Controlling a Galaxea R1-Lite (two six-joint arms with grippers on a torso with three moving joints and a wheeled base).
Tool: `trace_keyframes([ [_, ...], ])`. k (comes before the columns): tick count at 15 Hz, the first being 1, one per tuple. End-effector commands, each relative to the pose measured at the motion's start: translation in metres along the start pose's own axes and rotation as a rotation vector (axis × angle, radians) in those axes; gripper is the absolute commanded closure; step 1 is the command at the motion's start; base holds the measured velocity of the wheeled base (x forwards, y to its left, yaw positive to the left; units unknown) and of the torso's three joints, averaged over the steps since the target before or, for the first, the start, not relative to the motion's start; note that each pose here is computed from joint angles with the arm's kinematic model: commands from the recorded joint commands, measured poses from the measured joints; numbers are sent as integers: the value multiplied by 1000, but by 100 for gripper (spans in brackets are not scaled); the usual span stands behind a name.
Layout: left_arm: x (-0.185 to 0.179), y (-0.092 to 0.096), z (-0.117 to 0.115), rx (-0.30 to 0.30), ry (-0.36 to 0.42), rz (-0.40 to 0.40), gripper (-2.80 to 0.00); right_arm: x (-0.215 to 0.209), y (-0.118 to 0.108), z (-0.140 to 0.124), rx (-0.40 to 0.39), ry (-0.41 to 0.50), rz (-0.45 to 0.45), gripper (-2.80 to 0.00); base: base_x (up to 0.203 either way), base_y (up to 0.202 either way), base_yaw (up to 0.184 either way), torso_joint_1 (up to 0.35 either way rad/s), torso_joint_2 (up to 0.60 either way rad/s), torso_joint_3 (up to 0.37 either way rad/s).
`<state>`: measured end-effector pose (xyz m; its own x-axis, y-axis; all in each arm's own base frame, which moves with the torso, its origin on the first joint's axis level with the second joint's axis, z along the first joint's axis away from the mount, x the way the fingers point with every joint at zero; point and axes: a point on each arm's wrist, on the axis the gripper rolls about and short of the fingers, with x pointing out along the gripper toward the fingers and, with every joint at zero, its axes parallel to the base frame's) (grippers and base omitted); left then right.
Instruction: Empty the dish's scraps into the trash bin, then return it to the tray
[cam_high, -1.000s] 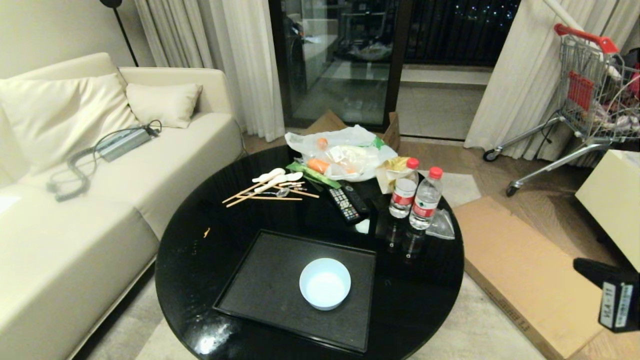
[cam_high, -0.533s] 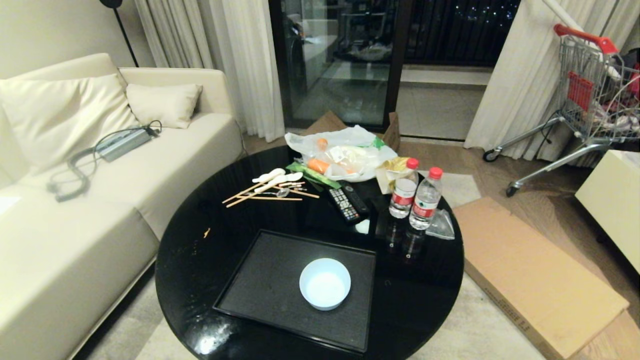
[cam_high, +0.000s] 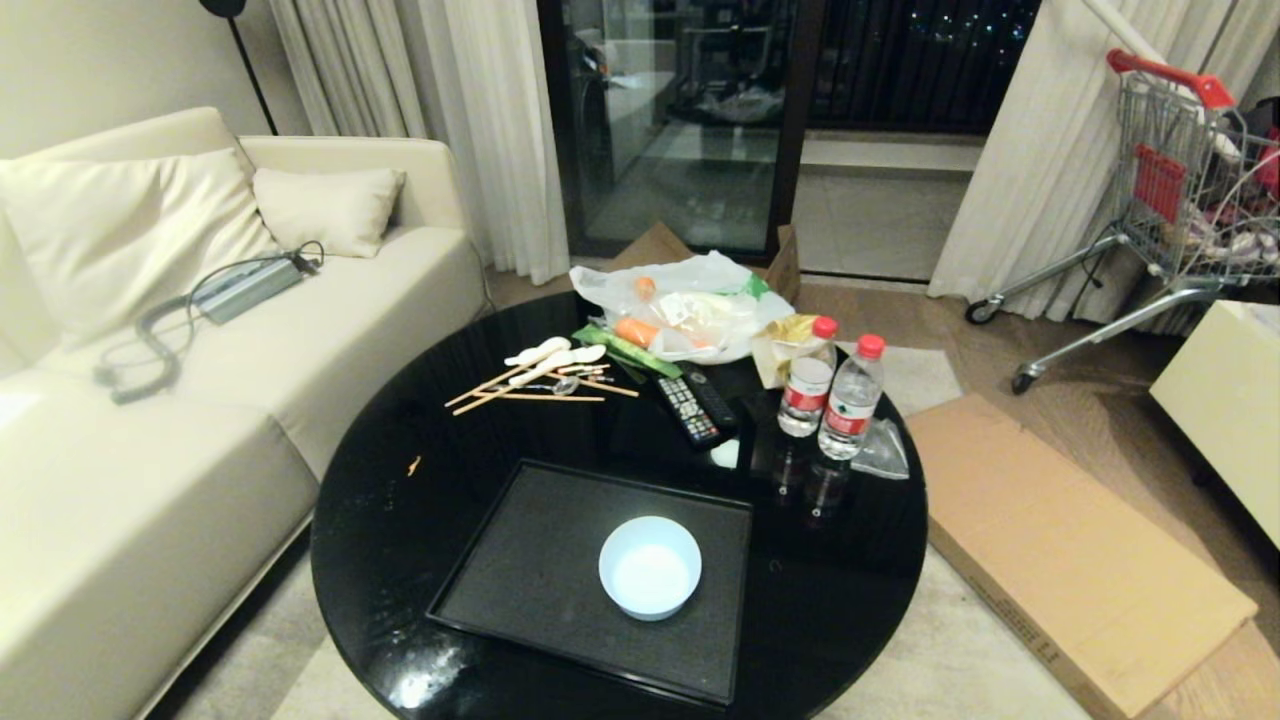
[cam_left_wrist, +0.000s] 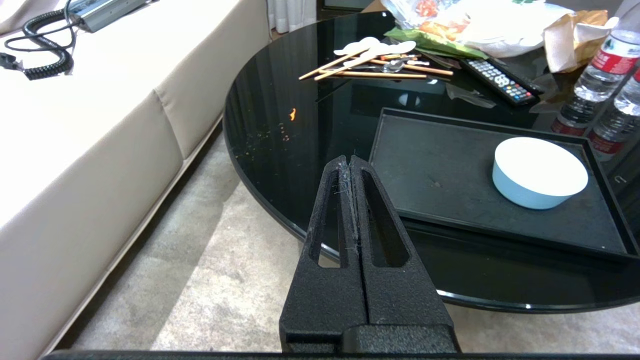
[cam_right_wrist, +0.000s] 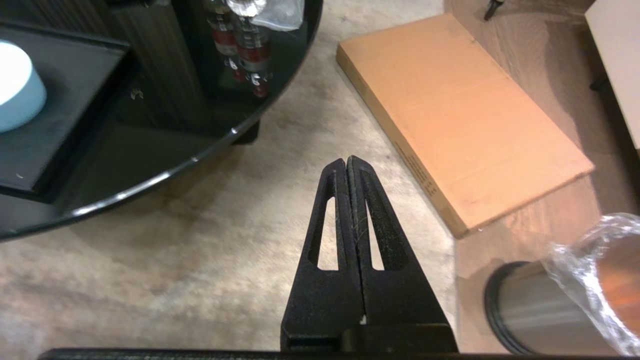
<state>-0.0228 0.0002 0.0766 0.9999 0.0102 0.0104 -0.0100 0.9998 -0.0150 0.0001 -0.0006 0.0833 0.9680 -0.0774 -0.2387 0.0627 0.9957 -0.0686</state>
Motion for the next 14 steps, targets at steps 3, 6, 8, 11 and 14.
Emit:
trace_keyframes([
  [3, 0, 0, 0, 0, -2, 1, 0, -13, 0, -9, 20, -145, 30, 0, 0, 0, 0, 0, 0, 0],
  [6, 0, 0, 0, 0, 0, 1, 0, -20, -1, -13, 26, -244, 37, 0, 0, 0, 0, 0, 0, 0],
  [8, 0, 0, 0, 0, 0, 1, 0, -20, -1, -13, 23, -243, 37, 0, 0, 0, 0, 0, 0, 0],
  [11, 0, 0, 0, 0, 0, 1, 0, -20, -1, -13, 47, -242, 40, 0, 0, 0, 0, 0, 0, 0],
  [14, 0, 0, 0, 0, 0, 1, 0, -21, -1, -13, 59, -246, 41, 0, 0, 0, 0, 0, 0, 0],
])
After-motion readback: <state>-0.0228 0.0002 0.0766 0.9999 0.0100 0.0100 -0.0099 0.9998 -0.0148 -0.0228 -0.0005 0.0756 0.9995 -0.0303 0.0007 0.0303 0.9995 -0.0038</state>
